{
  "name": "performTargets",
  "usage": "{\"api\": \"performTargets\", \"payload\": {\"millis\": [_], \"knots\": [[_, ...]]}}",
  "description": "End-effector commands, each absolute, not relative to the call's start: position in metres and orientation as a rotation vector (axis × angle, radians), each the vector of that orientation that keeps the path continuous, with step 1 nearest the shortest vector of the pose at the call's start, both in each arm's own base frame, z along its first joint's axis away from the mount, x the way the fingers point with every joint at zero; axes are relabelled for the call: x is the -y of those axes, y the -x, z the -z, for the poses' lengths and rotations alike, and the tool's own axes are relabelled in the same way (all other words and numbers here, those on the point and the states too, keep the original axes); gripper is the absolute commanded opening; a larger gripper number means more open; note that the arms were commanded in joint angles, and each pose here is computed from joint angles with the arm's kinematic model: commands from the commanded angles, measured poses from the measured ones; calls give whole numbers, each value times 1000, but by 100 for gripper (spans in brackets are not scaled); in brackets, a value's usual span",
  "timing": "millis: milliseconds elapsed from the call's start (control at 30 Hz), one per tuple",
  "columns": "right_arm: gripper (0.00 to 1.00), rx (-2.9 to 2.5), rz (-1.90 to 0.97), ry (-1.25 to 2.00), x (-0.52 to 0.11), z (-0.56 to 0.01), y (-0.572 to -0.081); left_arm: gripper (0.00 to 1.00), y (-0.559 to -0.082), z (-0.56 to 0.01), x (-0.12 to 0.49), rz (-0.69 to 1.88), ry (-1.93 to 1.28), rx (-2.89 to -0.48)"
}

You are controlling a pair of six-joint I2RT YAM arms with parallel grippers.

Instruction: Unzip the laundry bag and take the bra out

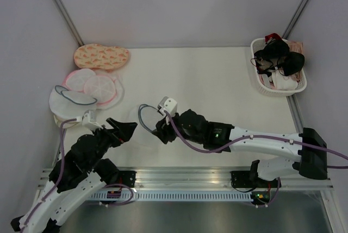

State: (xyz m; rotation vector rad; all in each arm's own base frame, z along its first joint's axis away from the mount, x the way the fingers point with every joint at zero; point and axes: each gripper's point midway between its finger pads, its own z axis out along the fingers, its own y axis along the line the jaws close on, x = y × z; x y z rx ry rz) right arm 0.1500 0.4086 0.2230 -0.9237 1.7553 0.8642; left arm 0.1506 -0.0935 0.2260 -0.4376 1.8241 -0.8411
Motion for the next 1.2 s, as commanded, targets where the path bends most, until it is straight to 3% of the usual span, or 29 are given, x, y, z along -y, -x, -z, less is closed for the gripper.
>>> {"api": "performTargets", "payload": {"millis": [0,467,700,800,833,900,1100,1167], "knots": [[57,-1841,-639,692,-368,-227,-184,100,-166,-200,125,759,312,-1995],[58,-1911,-520,337,-267,-233,-189,99,-217,-127,151,343,253,-2312],[64,-1891,-532,222,-228,-238,-183,98,-214,-125,166,470,234,-2291],[63,-1890,-542,203,-220,-238,-180,75,-221,-118,169,476,226,-2267],[62,-1888,-545,200,-219,-239,-180,59,-223,-117,172,484,219,-2262],[62,-1894,-542,203,-218,-239,-179,47,-229,-111,178,485,215,-2267],[62,-1897,-541,191,-209,-244,-177,49,-236,-96,169,337,257,-2323],[62,-1892,-540,180,-205,-244,-176,34,-238,-91,162,292,275,-2317]]}}
